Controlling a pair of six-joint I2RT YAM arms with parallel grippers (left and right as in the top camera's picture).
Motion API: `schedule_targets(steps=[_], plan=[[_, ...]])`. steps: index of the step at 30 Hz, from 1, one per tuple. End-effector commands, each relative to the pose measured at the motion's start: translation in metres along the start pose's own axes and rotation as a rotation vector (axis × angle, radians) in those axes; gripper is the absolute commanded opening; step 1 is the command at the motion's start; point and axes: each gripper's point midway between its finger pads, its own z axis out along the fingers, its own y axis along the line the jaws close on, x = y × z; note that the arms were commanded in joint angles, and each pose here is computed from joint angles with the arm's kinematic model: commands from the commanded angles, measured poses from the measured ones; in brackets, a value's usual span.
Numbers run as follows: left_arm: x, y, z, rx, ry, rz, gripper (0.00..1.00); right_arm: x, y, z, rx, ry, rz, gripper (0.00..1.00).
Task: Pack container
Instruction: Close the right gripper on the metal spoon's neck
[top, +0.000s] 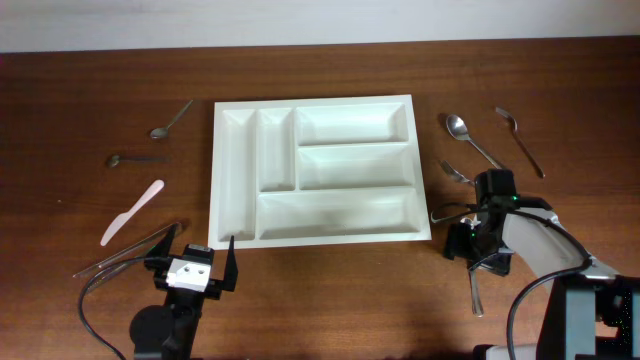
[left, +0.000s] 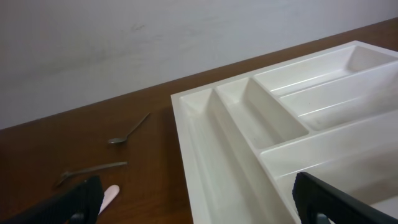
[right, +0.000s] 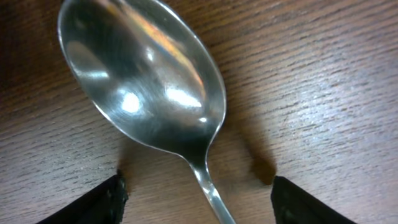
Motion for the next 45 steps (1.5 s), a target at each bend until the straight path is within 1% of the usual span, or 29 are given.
schedule_targets(steps=[1,8,13,16,25,27,31,33,35,37,38,42,44,45], plan=[[0.002,-0.001,0.000,0.004,-0.003,0.002,0.99,0.000,-0.006,0.002,0.034,-0.028,0.052,0.73],[0.001,-0.001,0.000,0.004,-0.003,0.002,0.99,0.008,-0.014,0.012,0.058,-0.026,0.091,0.70],[0.001,-0.001,0.000,0.004,-0.003,0.002,0.99,0.009,-0.017,0.014,0.072,-0.033,0.119,0.53],[0.001,-0.001,0.000,0.004,-0.003,0.002,0.99,0.008,-0.017,0.014,0.071,-0.037,0.120,0.46],[0.002,-0.001,0.000,0.004,-0.003,0.002,0.99,0.002,-0.015,0.014,0.063,-0.063,0.120,0.40],[0.001,-0.001,0.000,0.004,-0.003,0.002,0.99,-0.002,-0.014,0.014,0.063,-0.080,0.121,0.37],[0.001,-0.001,0.000,0.004,-0.003,0.002,0.99,-0.009,-0.013,0.013,0.057,-0.106,0.122,0.36],[0.001,-0.001,0.000,0.004,-0.003,0.002,0.99,-0.010,-0.012,0.013,0.054,-0.114,0.122,0.30],[0.002,-0.001,0.000,0.004,-0.003,0.002,0.99,-0.012,-0.012,0.013,0.052,-0.119,0.123,0.22],[0.002,-0.001,0.000,0.004,-0.003,0.002,0.99,-0.013,-0.012,0.013,0.050,-0.122,0.123,0.17],[0.001,-0.001,0.000,0.004,-0.003,0.002,0.99,-0.013,-0.012,0.013,0.050,-0.123,0.123,0.15],[0.001,-0.001,0.000,0.004,-0.003,0.002,0.99,-0.013,-0.011,0.013,0.049,-0.125,0.123,0.14],[0.002,-0.001,0.000,0.004,-0.003,0.002,0.99,-0.013,-0.011,0.013,0.049,-0.125,0.123,0.09],[0.001,-0.001,0.000,0.004,-0.003,0.002,0.99,-0.013,-0.011,0.013,0.049,-0.125,0.123,0.05]])
